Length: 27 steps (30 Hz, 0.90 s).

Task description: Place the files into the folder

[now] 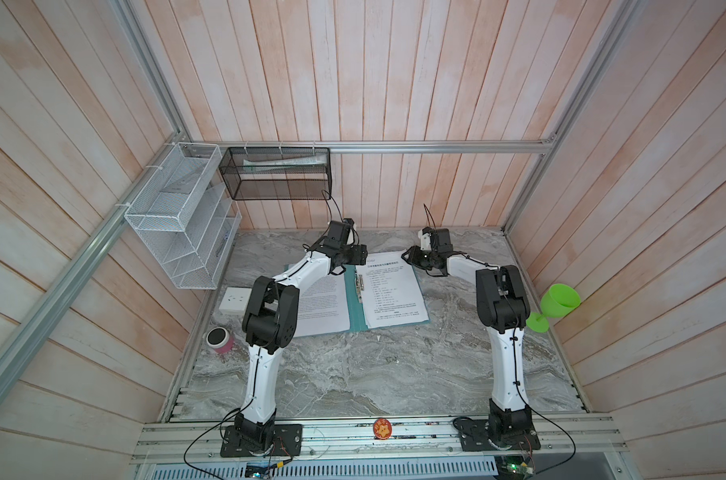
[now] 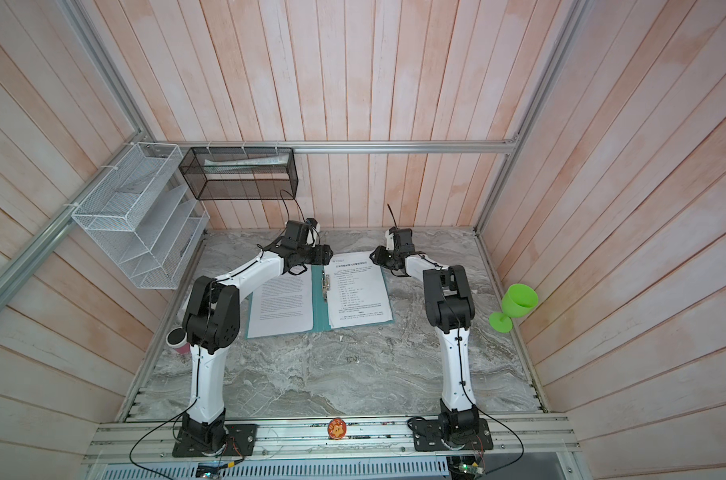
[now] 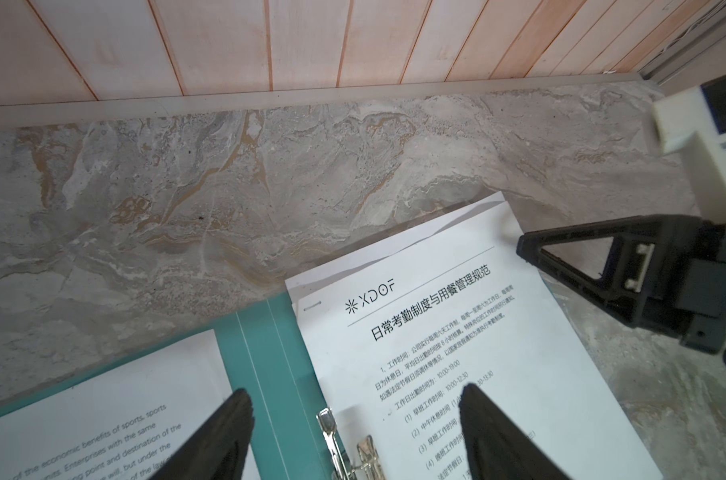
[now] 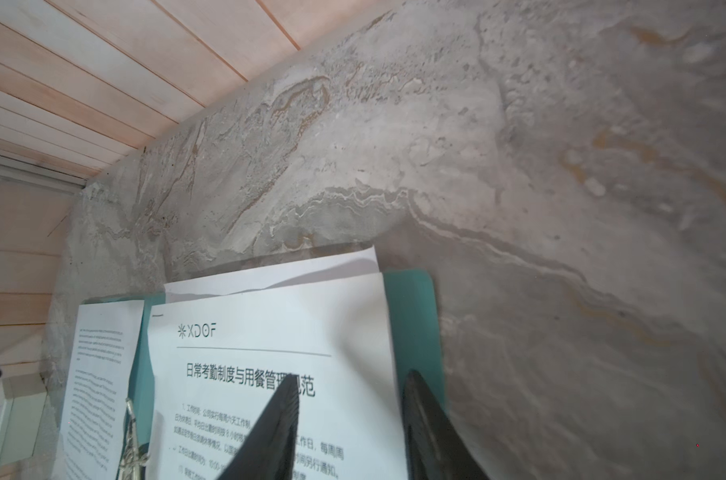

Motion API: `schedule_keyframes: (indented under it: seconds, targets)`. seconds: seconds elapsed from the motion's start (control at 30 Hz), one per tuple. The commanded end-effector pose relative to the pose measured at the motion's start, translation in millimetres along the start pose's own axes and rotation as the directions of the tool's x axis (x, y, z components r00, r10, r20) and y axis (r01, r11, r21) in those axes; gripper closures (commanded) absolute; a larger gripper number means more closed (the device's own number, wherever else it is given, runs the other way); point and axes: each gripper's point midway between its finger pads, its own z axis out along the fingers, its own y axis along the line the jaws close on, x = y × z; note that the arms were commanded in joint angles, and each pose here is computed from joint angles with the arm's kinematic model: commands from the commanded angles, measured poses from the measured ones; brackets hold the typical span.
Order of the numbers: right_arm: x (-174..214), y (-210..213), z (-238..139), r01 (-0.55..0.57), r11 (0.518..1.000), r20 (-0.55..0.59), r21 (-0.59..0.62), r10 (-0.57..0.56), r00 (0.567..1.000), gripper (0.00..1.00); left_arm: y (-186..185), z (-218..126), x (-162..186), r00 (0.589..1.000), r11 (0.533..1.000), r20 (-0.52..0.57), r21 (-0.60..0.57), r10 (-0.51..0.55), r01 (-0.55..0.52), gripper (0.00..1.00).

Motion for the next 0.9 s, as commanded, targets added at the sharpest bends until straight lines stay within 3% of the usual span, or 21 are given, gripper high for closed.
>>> schedule_keyframes:
  seconds: [0.0,0.2,0.33,0.6,0.7,0.87]
  targets:
    - [-2,-3,-12,-0.015,0.999,0.019,0.053,0.014,1.0,0.59,-3,-3,0,1.0,1.0,0.007,0.008,-0.005,0.005,0.2]
    - [-20,5,-49,0.003,0.994,0.103,0.111,-0.014,0.995,0.58,-4,-11,0,1.0,1.0,0.01,0.013,-0.014,0.014,0.2]
    - [-21,44,-76,0.035,0.999,0.103,0.009,-0.036,0.994,0.57,-1,-28,10,0.999,0.999,-0.005,-0.007,-0.034,0.034,0.2]
    - [40,134,-99,0.126,0.967,-0.03,-0.222,-0.136,0.99,0.57,1,-66,47,0.999,0.999,-0.025,0.017,-0.048,0.049,0.2]
    - [59,145,-111,0.09,0.953,-0.056,-0.288,-0.111,0.992,0.57,7,-71,59,0.997,0.997,-0.03,0.027,-0.067,0.067,0.2]
    - [82,129,-120,0.053,0.963,-0.087,-0.265,-0.079,0.993,0.58,16,-65,74,0.992,0.988,-0.031,0.087,-0.125,0.128,0.2]
